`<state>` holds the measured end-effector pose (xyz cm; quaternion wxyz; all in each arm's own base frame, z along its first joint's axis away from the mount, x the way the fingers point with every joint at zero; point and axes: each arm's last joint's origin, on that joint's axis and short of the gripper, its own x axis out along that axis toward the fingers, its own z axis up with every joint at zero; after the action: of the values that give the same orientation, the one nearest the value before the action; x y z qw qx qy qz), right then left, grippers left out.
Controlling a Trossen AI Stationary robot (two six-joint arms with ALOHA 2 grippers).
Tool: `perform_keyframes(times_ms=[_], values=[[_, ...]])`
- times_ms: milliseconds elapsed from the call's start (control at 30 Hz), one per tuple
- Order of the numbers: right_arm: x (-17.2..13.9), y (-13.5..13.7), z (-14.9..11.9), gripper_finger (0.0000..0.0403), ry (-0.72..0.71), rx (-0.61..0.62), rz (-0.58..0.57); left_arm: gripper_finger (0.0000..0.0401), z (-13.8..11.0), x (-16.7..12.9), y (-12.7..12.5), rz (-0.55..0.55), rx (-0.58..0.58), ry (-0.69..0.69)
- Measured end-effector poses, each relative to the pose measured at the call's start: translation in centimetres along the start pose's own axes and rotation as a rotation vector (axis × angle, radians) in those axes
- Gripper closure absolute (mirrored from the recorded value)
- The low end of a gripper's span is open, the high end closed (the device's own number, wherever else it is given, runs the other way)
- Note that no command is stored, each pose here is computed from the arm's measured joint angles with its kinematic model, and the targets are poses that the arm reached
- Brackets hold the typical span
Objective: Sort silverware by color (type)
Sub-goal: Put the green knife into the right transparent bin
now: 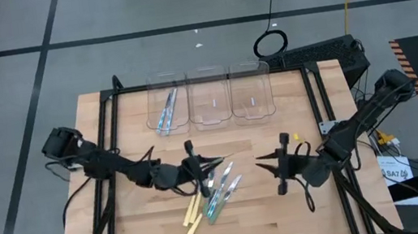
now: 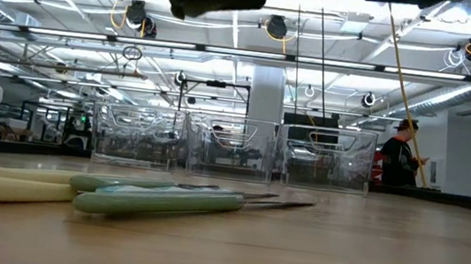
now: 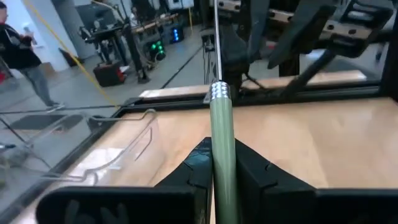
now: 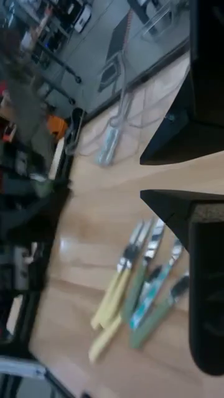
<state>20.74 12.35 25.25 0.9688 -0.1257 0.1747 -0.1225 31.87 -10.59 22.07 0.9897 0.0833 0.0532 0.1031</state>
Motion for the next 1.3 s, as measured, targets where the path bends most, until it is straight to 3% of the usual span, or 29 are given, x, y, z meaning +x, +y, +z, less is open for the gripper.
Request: perform_keyframes(times_ms=[133, 400, 667, 800, 1067, 1300], values=[[1.1, 0.2, 0.5, 0.0335, -0.042, 0.052, -0.024, 0.0361, 0.0, 0.5, -0.1, -0.043, -0.06, -0.109], [4.2, 1.4, 0.8, 0.0335, -0.255, 0.09, -0.016, 0.0361, -0.9, 1.1, -0.6, -0.029, -0.054, -0.137], [7.1, 1.1, 0.2, 0.0335, -0.301, 0.253, -0.073, 0.0361, -1.1, 0.8, -0.5, 0.182, 0.018, -0.079], [8.3, 0.7, 0.0, 0.0335, -0.326, 0.333, -0.032, 0.0361, -1.5, 0.8, -0.3, 0.266, 0.042, -0.032], [9.6, -0.4, -0.3, 0.0328, -0.346, 0.537, -0.023, 0.0361, -1.6, 0.6, -0.5, 0.302, 0.098, -0.002], [9.8, -0.6, -0.4, 0.031, -0.339, 0.562, -0.028, 0.0361, -1.6, 0.4, -0.7, 0.326, 0.168, 0.016]])
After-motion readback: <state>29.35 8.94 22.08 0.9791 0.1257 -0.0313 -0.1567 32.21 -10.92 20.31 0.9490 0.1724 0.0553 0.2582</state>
